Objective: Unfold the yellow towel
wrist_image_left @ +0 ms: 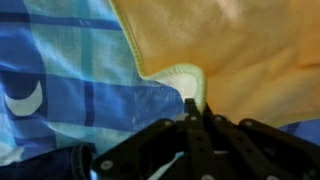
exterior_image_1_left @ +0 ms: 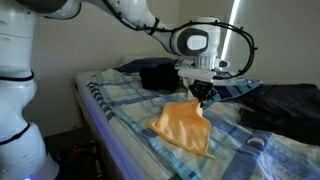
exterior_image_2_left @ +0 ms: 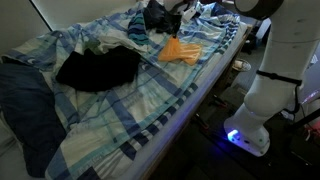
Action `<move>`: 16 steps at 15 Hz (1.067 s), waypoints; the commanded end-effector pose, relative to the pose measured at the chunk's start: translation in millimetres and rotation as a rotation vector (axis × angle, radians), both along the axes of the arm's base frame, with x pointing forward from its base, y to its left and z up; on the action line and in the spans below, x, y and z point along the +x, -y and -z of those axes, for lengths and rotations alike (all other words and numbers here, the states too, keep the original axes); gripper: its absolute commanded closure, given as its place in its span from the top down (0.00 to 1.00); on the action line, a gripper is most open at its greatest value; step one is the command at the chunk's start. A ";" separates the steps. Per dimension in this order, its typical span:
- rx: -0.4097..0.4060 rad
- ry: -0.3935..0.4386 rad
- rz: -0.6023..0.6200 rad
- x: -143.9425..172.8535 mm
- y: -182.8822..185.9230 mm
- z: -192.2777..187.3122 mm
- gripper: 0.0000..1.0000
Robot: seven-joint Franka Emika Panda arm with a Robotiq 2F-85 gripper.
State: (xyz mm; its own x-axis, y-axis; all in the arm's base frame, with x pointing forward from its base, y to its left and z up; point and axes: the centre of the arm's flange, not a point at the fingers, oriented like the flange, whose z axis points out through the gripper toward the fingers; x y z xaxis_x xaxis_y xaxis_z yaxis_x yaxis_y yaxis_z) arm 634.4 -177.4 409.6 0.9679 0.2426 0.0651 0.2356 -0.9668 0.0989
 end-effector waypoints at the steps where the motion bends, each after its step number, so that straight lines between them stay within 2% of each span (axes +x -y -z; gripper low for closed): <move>1: 0.000 0.035 0.038 31.2 -6.4 1.6 0.05; 8: -0.004 0.085 0.140 69.2 13.1 -1.4 0.05; 14: -0.029 0.101 0.150 89.5 29.6 0.0 0.06; 15: -0.030 0.093 0.148 91.2 30.2 3.5 0.12; 16: -0.030 0.083 0.143 91.6 30.2 8.6 0.32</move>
